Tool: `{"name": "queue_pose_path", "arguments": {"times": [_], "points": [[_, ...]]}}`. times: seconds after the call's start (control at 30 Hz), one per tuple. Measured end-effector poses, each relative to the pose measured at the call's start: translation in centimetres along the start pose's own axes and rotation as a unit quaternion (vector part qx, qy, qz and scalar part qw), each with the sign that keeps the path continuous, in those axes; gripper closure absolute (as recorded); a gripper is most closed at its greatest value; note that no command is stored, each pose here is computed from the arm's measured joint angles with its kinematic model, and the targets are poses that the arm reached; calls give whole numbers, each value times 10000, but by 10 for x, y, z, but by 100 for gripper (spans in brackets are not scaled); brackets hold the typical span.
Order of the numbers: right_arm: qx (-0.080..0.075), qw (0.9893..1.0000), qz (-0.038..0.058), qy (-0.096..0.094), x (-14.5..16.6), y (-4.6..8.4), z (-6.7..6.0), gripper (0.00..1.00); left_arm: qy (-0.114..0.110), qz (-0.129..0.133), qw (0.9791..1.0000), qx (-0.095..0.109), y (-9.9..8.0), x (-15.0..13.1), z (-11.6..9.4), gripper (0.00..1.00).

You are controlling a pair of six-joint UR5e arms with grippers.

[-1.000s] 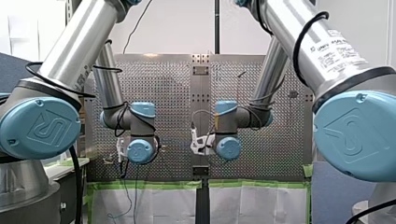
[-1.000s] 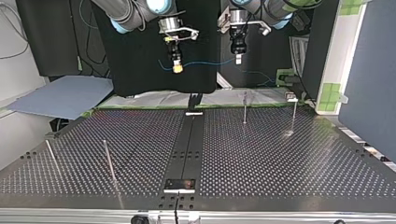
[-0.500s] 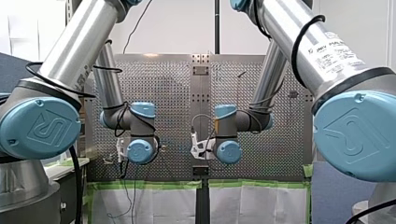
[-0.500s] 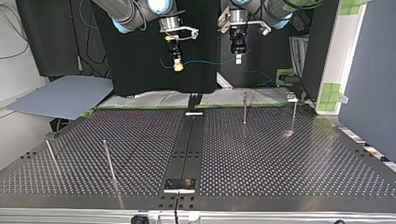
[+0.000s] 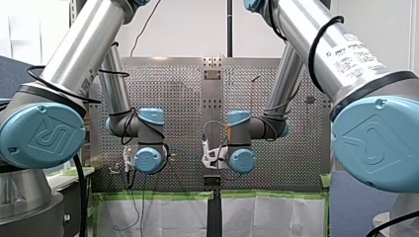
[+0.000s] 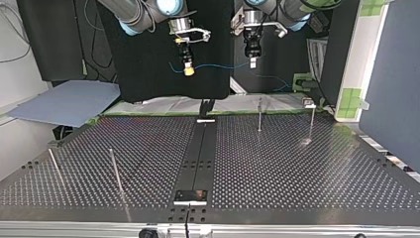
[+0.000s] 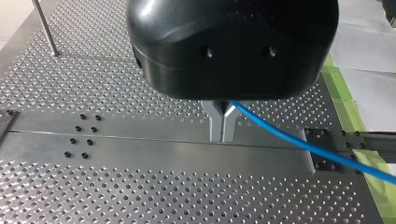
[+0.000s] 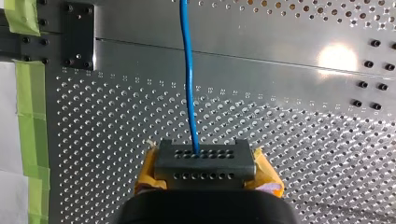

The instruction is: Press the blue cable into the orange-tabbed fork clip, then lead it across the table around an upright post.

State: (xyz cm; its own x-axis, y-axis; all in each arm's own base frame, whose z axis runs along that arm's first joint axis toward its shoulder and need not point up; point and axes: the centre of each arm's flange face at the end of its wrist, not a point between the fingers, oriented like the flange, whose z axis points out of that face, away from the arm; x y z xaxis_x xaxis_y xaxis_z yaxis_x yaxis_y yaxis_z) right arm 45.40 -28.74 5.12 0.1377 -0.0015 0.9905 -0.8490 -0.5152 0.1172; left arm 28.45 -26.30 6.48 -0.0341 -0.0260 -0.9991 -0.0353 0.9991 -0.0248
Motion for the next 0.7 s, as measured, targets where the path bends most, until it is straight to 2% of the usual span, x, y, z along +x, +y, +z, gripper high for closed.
{"name": "queue_pose_path", "arguments": {"times": [0.33, 0.43, 0.57, 0.7], "points": [[0, 10000, -4, -4, 0, 0, 0, 100, 13, -16, 10000, -1, 2, 1, 0, 100], [7, 10000, -8, -59, -3, -8, 0, 100, -22, -121, 9999, 1, 9, -1, -1, 100], [0, 9999, 100, -3, 12, -24, 3, 100, 4, -228, 9997, -6, 18, -6, -5, 100], [-17, 9997, 208, 143, 39, -38, 5, 100, 21, -362, 9993, -10, 21, -15, -7, 100]]}}
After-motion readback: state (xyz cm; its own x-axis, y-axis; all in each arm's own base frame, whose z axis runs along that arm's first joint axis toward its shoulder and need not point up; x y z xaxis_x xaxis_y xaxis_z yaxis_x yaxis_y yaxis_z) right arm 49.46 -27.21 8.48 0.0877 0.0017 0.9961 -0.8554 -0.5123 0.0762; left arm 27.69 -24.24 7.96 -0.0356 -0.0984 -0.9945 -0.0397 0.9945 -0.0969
